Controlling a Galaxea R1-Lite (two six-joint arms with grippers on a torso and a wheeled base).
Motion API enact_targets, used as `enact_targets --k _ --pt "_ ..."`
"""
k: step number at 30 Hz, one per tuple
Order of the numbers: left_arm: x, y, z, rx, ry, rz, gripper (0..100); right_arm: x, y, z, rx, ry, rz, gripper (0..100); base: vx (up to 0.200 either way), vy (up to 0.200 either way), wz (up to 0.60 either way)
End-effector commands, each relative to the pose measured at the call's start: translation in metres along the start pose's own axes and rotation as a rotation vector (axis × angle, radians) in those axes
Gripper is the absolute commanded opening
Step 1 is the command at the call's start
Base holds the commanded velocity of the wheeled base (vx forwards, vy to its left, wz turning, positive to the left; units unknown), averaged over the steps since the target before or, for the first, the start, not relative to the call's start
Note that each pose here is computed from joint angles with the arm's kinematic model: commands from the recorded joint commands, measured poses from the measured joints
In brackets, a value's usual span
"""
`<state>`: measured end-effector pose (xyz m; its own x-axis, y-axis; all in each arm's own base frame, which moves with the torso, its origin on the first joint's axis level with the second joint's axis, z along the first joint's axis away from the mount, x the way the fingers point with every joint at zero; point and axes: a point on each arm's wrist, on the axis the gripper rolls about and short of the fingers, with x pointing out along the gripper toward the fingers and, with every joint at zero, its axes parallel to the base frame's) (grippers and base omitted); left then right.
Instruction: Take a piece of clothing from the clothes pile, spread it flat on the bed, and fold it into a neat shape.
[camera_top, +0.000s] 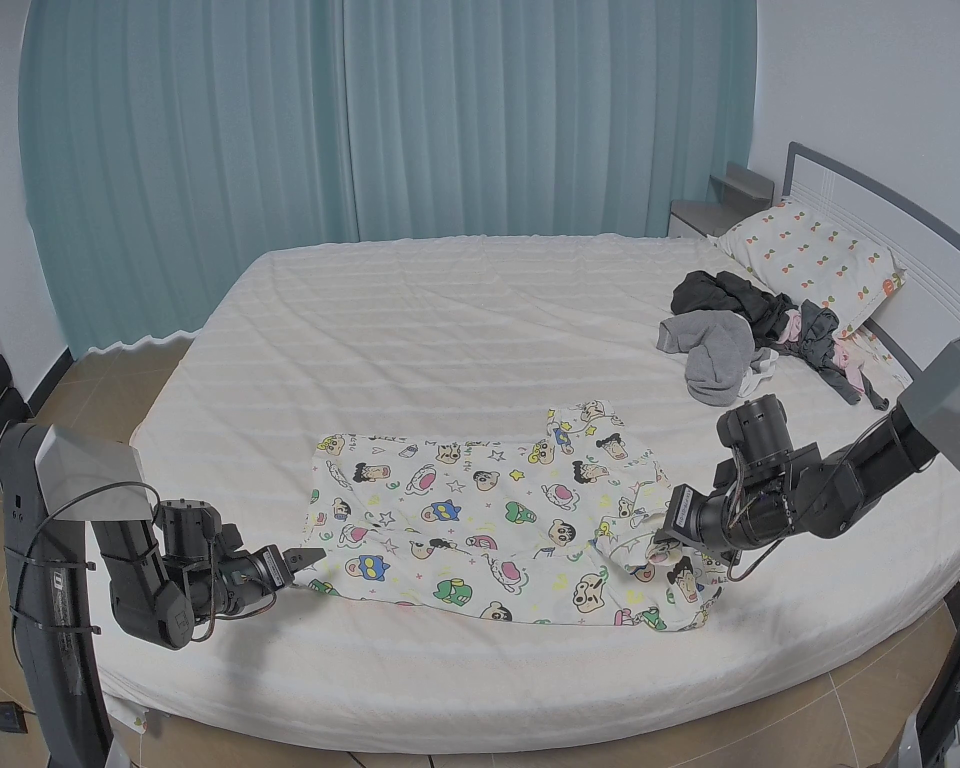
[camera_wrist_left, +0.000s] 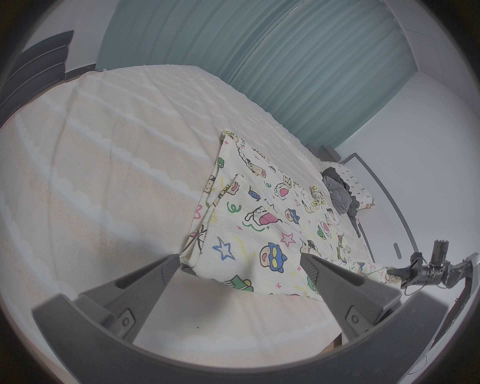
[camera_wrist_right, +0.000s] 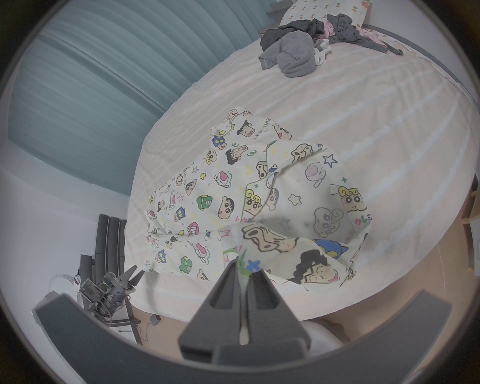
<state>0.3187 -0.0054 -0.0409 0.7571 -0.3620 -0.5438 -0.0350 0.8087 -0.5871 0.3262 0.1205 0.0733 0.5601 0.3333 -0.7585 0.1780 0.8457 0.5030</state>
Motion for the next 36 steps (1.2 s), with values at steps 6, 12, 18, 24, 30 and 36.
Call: enact_targets --k 6,12,18,24,30,36 --pt "0.0 0.001 -0.001 -0.001 0.003 0.002 100 -0.006 0.02 0.021 0.069 0.043 -0.029 0 0.0 0.0 0.0" --pt "0.0 0.001 -0.001 -0.001 0.003 0.002 100 -0.011 0.019 0.024 0.087 0.105 -0.084 0 0.0 0.0 0.0" --pt "0.0 0.001 -0.001 0.002 0.004 0.003 100 -0.01 0.02 0.036 0.118 0.153 -0.109 0 0.0 0.0 0.0" --pt "0.0 0.001 -0.001 0.002 0.003 0.004 100 -0.009 0.023 0.043 0.126 0.142 -0.098 0 0.0 0.0 0.0" --pt "0.0 0.001 -0.002 0.003 0.005 0.005 100 -0.001 0.013 0.033 0.103 0.237 -0.184 0 0.0 0.0 0.0" --pt "-0.001 0.001 -0.002 0.005 0.007 0.006 100 0.006 0.001 0.023 0.069 0.312 -0.244 0 0.0 0.0 0.0"
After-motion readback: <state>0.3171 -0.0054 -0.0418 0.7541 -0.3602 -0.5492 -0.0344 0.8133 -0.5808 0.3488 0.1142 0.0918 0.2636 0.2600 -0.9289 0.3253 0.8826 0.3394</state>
